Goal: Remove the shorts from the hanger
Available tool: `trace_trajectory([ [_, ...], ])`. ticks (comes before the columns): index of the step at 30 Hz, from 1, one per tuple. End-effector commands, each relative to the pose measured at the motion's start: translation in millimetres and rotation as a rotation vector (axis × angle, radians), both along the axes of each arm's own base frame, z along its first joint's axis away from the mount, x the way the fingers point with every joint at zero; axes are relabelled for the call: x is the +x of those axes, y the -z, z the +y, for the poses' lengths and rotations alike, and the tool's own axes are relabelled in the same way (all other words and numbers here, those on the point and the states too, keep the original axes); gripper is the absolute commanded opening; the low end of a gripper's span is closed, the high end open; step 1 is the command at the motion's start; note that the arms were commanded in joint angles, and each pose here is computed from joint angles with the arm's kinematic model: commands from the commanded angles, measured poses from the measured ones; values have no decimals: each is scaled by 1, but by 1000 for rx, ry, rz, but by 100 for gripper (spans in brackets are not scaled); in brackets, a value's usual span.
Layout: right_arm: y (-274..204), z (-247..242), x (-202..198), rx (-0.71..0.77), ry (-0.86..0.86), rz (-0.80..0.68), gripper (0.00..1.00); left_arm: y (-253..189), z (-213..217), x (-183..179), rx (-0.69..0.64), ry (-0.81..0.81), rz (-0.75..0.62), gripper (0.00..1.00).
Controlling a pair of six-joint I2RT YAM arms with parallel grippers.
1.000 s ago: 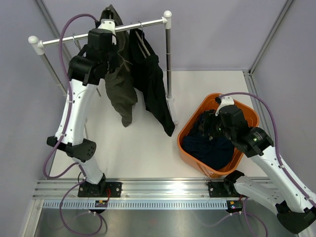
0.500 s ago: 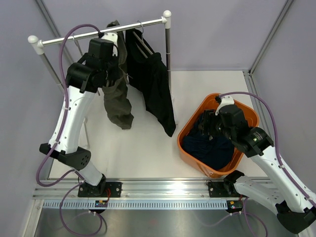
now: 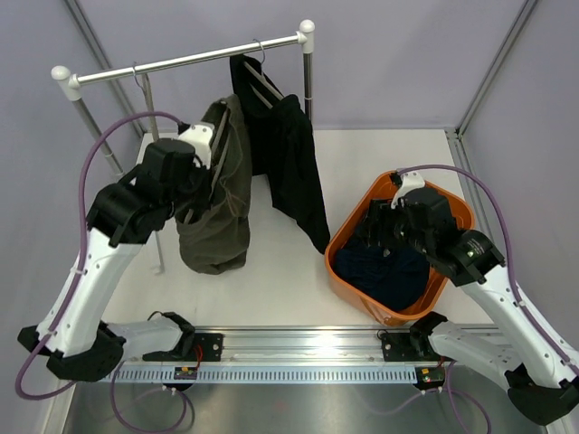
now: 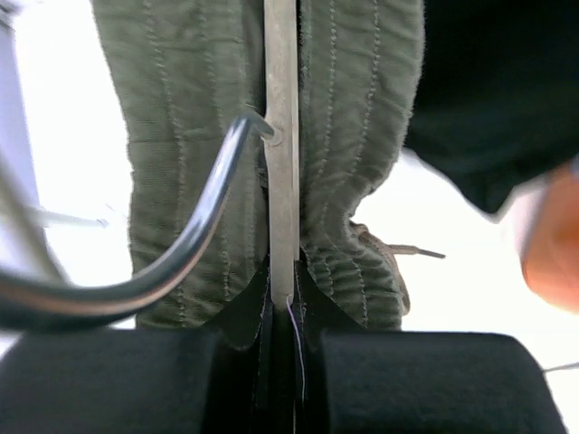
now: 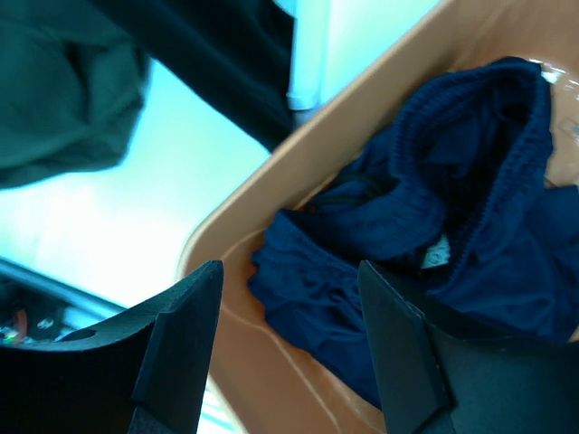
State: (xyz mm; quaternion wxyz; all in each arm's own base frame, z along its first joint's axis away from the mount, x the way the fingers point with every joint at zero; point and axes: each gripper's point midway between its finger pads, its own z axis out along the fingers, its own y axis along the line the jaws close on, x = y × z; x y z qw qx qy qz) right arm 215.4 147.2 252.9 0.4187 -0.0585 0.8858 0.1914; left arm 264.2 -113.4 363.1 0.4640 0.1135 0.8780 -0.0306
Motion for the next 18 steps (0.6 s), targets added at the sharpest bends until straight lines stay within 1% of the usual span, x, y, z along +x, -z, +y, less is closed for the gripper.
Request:
trace_trajectory([
  [1,-44,24,-8,108,-100,-92,69,-7,-18,-29,-138,129,-57,0],
  [2,-50,29,-10,121,-118,-102,69,12,-20,-36,-138,143,-12,0],
  [5,-62,50,-19,129,-170,-121,69,25,-26,-62,-187,217,10,0],
  [6,-64,57,-21,130,-181,-123,69,41,-28,-69,-177,237,47,0],
  [7,-62,65,-17,108,-178,-119,69,46,-30,-76,-186,261,65,0],
  [8,-69,77,-25,117,-218,-130,69,48,-30,-83,-200,272,65,0],
  [9,-73,83,-24,118,-215,-139,69,58,-32,-89,-192,293,92,0],
  [10,-69,92,-23,108,-226,-129,69,62,-35,-95,-199,319,103,0],
  [12,-79,107,-26,128,-256,-143,70,68,-35,-104,-197,349,115,0],
  [13,-75,115,-24,113,-259,-135,70,78,-40,-111,-198,382,151,0],
  [15,-85,128,-28,118,-284,-153,71,87,-44,-117,-187,409,179,0],
  [16,-82,133,-23,100,-272,-153,72,95,-45,-120,-175,415,198,0],
  [18,-90,142,-19,111,-274,-166,73,102,-51,-127,-168,440,219,0],
])
